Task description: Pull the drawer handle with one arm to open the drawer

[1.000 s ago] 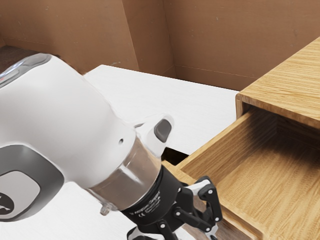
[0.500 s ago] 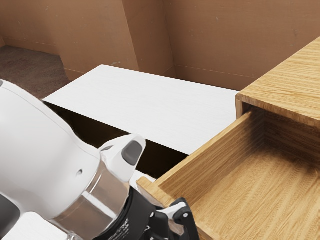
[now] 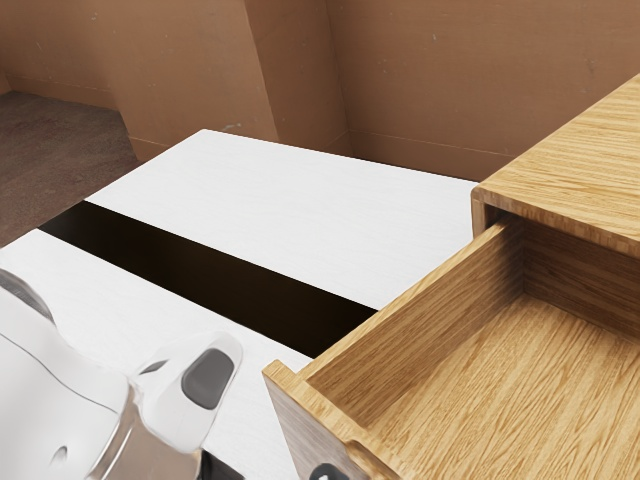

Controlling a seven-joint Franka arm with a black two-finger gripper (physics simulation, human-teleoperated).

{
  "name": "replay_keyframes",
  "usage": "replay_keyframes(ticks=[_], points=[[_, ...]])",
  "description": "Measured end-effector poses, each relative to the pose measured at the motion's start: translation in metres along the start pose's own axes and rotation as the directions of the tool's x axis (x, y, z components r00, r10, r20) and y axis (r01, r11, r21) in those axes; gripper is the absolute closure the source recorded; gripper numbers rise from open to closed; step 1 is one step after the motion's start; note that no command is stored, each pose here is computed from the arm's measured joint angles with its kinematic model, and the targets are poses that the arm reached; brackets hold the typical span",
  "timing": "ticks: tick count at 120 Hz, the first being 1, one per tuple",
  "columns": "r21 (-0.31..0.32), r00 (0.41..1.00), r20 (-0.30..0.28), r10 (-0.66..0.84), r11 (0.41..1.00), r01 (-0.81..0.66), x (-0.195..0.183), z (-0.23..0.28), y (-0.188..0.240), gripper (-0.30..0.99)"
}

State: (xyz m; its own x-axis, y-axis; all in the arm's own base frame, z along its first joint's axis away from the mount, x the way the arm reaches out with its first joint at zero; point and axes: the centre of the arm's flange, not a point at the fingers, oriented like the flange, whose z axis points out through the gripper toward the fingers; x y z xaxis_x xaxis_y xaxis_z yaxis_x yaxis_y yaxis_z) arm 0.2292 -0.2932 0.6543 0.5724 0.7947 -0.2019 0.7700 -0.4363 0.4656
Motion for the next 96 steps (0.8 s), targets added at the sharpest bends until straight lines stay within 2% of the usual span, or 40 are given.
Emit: replay_keyframes(ticks=[16,30,42,48,54,59,65,71,77,86,96], points=[[-0.008,1.0,-0.003,-0.005,1.0,0.005,-0.006,-0.003,-0.005,0.41],[-0.017,1.0,-0.007,-0.003,1.0,0.003,-0.013,-0.012,-0.012,0.25],[-0.099,0.997,-0.063,0.044,0.994,-0.05,-0.043,-0.069,-0.005,0.16],[-0.138,0.994,-0.102,0.035,0.989,-0.049,-0.044,-0.104,0.018,0.12],[-0.151,0.988,-0.154,0.019,0.988,-0.043,-0.035,-0.126,0.051,0.1],[-0.162,0.974,-0.222,-0.04,0.987,0.004,0.002,-0.14,0.078,0.08],[-0.181,0.934,-0.319,-0.162,0.978,0.108,0.07,-0.159,0.099,0.06],[-0.174,0.87,-0.409,-0.275,0.959,0.222,0.143,-0.165,0.106,0.05],[-0.147,0.806,-0.468,-0.361,0.932,0.332,0.208,-0.166,0.101,0.04],[-0.072,0.759,-0.503,-0.414,0.895,0.441,0.265,-0.157,0.086,0.02],[0.035,0.762,-0.484,-0.43,0.861,0.508,0.293,-0.127,0.078,0.02]])
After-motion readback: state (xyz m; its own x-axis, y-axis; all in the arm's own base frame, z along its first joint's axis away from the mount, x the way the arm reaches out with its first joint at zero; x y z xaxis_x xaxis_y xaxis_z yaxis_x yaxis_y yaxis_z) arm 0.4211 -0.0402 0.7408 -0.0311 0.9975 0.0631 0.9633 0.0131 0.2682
